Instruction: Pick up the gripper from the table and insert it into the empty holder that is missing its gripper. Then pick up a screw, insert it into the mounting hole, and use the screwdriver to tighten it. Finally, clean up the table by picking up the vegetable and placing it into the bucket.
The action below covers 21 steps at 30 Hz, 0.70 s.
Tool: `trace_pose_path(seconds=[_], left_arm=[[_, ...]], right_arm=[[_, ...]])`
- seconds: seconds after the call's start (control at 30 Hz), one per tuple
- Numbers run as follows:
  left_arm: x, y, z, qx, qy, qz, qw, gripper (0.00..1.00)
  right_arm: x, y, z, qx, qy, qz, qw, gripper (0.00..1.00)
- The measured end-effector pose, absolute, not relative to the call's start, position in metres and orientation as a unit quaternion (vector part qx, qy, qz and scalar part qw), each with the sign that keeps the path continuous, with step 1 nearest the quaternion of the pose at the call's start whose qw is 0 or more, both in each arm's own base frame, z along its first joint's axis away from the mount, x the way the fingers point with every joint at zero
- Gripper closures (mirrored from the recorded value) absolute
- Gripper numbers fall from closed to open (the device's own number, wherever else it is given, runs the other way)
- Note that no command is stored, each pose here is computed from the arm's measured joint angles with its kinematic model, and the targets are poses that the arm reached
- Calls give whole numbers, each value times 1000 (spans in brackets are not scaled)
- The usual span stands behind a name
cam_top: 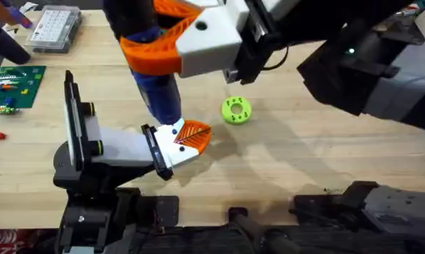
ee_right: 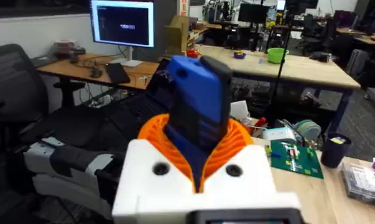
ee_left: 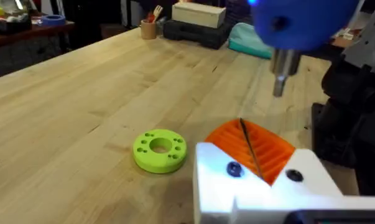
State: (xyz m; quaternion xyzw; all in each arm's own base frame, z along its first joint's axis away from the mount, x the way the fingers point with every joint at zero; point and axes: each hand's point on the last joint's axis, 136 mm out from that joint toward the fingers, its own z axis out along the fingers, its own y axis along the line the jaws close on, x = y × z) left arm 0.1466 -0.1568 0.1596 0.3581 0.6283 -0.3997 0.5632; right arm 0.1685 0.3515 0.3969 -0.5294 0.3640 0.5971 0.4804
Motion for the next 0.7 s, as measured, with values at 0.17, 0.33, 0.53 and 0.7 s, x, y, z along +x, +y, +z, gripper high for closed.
trace_pose_path(seconds=[0.17, 0.33, 0.53, 0.7], left_arm=[[147, -157, 160, 358, 628, -400, 563, 997], [147, -157, 160, 358, 628, -400, 563, 997], [147, -157, 160, 358, 628, -400, 563, 997], [147, -157, 160, 358, 628, -400, 563, 997]], right_arm=[[168, 352, 395, -531, 362, 595, 482, 979], [169, 356, 391, -533, 361, 595, 481, 979], [174, 361, 380, -532, 370, 595, 475, 979], [177, 364, 376, -532, 373, 595, 473, 979]])
